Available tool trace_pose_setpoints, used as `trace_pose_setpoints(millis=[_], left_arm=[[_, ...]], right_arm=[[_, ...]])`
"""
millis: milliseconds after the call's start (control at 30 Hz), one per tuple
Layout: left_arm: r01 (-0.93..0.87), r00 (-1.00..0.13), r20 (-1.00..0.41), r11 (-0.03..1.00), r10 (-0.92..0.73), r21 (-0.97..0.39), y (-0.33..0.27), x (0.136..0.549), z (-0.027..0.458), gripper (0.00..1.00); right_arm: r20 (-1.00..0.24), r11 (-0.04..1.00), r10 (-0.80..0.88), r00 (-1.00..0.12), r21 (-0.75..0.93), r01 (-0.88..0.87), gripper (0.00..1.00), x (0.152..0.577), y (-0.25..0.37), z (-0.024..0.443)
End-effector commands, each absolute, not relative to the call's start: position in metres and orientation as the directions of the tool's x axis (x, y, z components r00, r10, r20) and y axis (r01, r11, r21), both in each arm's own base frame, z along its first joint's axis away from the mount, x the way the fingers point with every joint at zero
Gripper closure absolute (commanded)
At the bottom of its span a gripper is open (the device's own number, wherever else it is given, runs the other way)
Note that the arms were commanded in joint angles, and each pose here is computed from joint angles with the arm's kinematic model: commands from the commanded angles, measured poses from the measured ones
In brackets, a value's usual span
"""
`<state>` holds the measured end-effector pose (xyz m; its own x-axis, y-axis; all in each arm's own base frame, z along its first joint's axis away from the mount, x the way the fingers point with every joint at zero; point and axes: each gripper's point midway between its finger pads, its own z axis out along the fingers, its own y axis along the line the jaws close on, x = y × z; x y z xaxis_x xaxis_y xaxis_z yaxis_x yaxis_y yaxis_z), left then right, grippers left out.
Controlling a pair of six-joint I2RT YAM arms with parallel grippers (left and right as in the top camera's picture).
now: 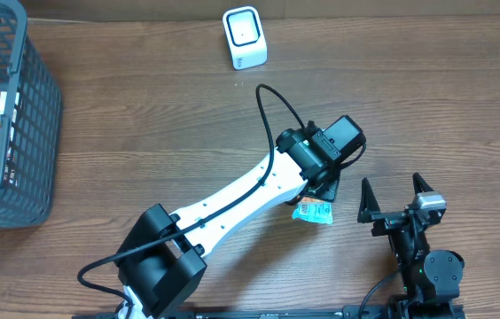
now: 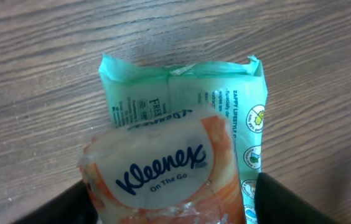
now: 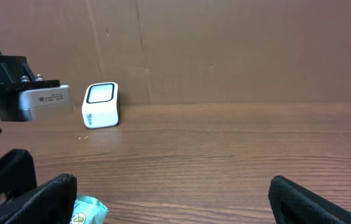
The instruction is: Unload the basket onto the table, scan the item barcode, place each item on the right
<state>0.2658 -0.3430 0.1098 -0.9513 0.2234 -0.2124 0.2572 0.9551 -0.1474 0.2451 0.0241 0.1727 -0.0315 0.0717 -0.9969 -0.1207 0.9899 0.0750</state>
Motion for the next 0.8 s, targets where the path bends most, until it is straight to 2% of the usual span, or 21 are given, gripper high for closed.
trace_pose_setpoints(millis=[0, 33, 233, 267, 300, 500, 633, 767], left_arm=[[0.279, -0.943, -0.236, 0.945, 0.235, -0.172, -0.346, 0.266, 0.126, 0.15], [0.278, -0.944, -0.230, 0.946, 0.237, -0.167, -0.344, 0.265, 0.126, 0.00], [0.275, -0.948, -0.206, 0.949, 0.242, -0.154, -0.339, 0.261, 0.124, 0.00], [0.276, -0.949, -0.203, 0.949, 0.243, -0.156, -0.339, 0.260, 0.124, 0.03], [0.276, -0.949, -0.201, 0.948, 0.243, -0.158, -0.340, 0.260, 0.124, 0.10], [0.281, -0.953, -0.173, 0.939, 0.249, -0.196, -0.345, 0.253, 0.124, 0.27], [0.281, -0.953, -0.171, 0.939, 0.250, -0.198, -0.345, 0.252, 0.124, 0.46], [0.282, -0.954, -0.165, 0.939, 0.252, -0.199, -0.345, 0.251, 0.124, 0.50]], right_arm=[[-0.997, 0.991, 0.068, -0.028, 0.071, -0.110, 0.00, 0.245, 0.022, 0.170], [-0.997, 0.991, 0.068, -0.028, 0.071, -0.110, 0.00, 0.245, 0.022, 0.170], [-0.997, 0.991, 0.069, -0.028, 0.071, -0.110, 0.00, 0.245, 0.022, 0.170], [-0.997, 0.991, 0.069, -0.028, 0.071, -0.110, 0.00, 0.245, 0.022, 0.170], [-0.997, 0.991, 0.068, -0.028, 0.071, -0.110, 0.00, 0.245, 0.022, 0.170], [-0.997, 0.991, 0.069, -0.028, 0.071, -0.110, 0.00, 0.245, 0.022, 0.170], [-0.997, 0.991, 0.068, -0.028, 0.071, -0.110, 0.00, 0.245, 0.022, 0.170], [-0.997, 0.991, 0.069, -0.028, 0.071, -0.110, 0.00, 0.245, 0.022, 0.170]])
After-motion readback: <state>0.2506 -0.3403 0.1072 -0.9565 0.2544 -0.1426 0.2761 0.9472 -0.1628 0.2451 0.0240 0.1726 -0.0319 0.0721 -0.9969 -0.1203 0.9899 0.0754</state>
